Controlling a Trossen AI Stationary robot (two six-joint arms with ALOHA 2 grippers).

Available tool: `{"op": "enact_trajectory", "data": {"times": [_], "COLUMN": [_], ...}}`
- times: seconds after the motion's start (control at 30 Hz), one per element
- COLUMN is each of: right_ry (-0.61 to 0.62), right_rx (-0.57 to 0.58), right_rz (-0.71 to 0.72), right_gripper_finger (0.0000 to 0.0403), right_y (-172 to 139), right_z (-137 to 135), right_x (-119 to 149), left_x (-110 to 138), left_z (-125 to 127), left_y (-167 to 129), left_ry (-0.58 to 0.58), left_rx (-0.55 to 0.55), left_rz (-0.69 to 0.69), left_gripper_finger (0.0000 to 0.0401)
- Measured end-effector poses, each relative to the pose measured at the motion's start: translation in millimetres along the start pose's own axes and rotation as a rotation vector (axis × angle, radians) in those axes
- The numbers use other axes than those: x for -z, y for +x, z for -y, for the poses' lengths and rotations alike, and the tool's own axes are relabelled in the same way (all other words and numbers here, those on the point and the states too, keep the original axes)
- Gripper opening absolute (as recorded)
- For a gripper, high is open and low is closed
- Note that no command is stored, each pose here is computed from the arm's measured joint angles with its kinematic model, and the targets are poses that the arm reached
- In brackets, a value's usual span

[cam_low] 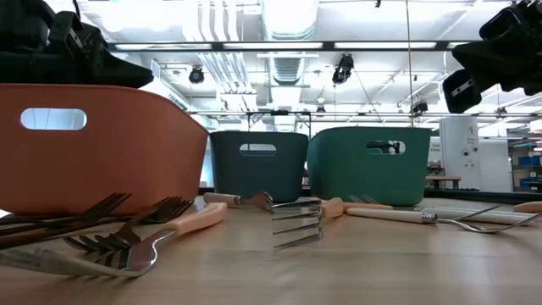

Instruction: Sort silverware by color (type)

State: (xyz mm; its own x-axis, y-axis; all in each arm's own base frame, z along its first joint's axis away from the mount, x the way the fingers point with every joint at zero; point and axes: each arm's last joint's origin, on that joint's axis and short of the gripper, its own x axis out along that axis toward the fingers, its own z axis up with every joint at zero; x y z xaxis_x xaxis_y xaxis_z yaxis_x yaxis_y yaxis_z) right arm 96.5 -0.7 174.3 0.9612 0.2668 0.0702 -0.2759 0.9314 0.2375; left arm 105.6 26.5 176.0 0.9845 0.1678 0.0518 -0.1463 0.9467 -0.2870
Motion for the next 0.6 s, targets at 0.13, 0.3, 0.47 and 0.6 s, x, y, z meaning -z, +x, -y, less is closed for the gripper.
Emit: {"op": "enact_trajectory", "data": {"times": [0.13, 0.3, 0.47, 0.6], "right_ry": [0.0, -0.004, 0.011, 0.058], "right_rx": [0.0, -0.002, -0.021, 0.07], "right_rz": [0.001, 0.011, 0.134, 0.314], "right_gripper_finger": [0.0009, 0.0009, 0.0009, 0.0009], "right_y": [0, 0, -1, -4], "right_z": [0, 0, -3, -4], "right_x": [0, -1, -13, -27], "left_x": [0, 0, 0, 0], "left_z": [0, 0, 0, 0], "left_y": [0, 0, 0, 0], "left_ry": [0.0, 0.0, 0.0, 0.0], "left_rx": [-0.001, 0.0, 0.0, -0.001], "left_rz": [0.0, 0.0, 0.0, 0.0], "left_gripper_finger": [0.0037, 0.0037, 0.0037, 0.0037]}}
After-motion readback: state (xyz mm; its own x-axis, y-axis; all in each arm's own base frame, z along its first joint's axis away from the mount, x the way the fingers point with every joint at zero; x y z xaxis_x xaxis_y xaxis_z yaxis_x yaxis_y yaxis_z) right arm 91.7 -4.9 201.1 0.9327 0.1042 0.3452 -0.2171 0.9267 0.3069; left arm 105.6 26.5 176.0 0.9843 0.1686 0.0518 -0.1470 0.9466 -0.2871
